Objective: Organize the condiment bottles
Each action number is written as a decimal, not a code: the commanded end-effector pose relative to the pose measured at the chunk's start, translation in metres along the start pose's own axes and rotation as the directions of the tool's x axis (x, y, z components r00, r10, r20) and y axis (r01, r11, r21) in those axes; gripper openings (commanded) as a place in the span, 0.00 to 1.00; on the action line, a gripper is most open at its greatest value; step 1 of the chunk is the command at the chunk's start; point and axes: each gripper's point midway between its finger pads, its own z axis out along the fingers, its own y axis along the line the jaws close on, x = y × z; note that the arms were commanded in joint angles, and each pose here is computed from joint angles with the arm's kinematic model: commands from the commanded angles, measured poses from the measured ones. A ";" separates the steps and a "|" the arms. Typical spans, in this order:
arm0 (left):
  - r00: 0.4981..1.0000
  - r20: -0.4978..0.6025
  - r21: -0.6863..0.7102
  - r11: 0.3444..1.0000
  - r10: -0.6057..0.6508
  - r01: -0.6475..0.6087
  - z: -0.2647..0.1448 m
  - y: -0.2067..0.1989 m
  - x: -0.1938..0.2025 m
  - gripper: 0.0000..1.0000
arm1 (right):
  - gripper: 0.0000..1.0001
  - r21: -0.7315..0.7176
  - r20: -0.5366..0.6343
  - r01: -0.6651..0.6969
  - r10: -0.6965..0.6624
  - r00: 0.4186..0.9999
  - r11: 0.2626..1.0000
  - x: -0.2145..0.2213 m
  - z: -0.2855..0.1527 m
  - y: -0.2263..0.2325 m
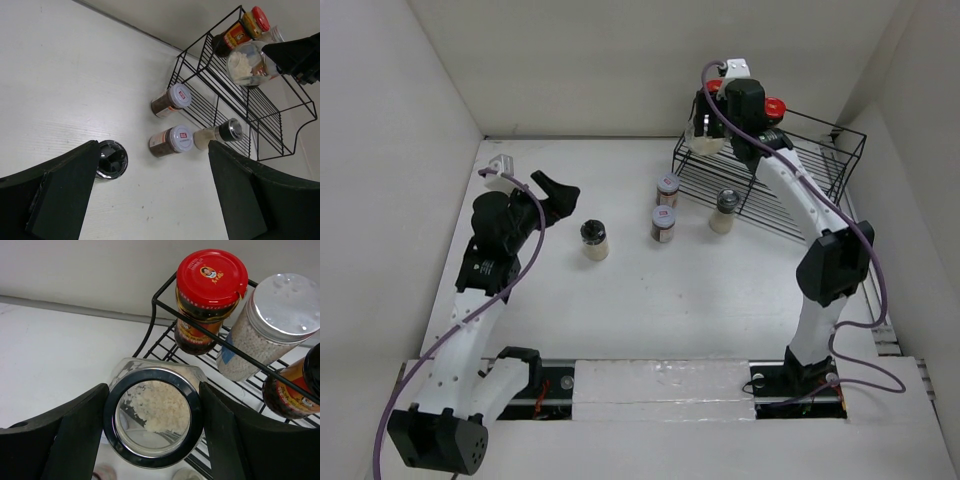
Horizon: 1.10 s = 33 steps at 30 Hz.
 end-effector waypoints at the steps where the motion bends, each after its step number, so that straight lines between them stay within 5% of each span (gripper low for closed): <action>1: 0.999 0.025 0.036 0.999 0.023 -0.023 0.001 -0.009 -0.011 0.86 | 0.56 -0.018 0.168 -0.012 0.015 0.986 1.000 -0.063 -0.010 -0.008; 13: 0.999 0.002 0.019 0.999 0.036 -0.036 0.007 -0.004 -0.007 0.86 | 0.57 -0.038 0.098 -0.043 0.046 0.994 0.998 -0.028 0.019 -0.019; 20: 0.999 -0.004 0.026 0.999 0.037 -0.036 0.007 -0.006 -0.006 0.86 | 0.67 -0.084 0.061 -0.047 0.052 0.997 0.995 -0.015 0.023 -0.011; 24: 0.999 -0.004 0.026 0.999 0.037 -0.036 0.007 -0.006 -0.006 0.86 | 0.85 -0.064 0.062 -0.046 0.050 0.997 0.997 -0.017 0.021 -0.010; 33: 0.999 0.005 0.032 0.999 0.038 -0.038 0.004 -0.008 -0.008 0.86 | 0.88 -0.042 0.083 -0.049 0.052 0.995 0.998 -0.028 0.007 -0.015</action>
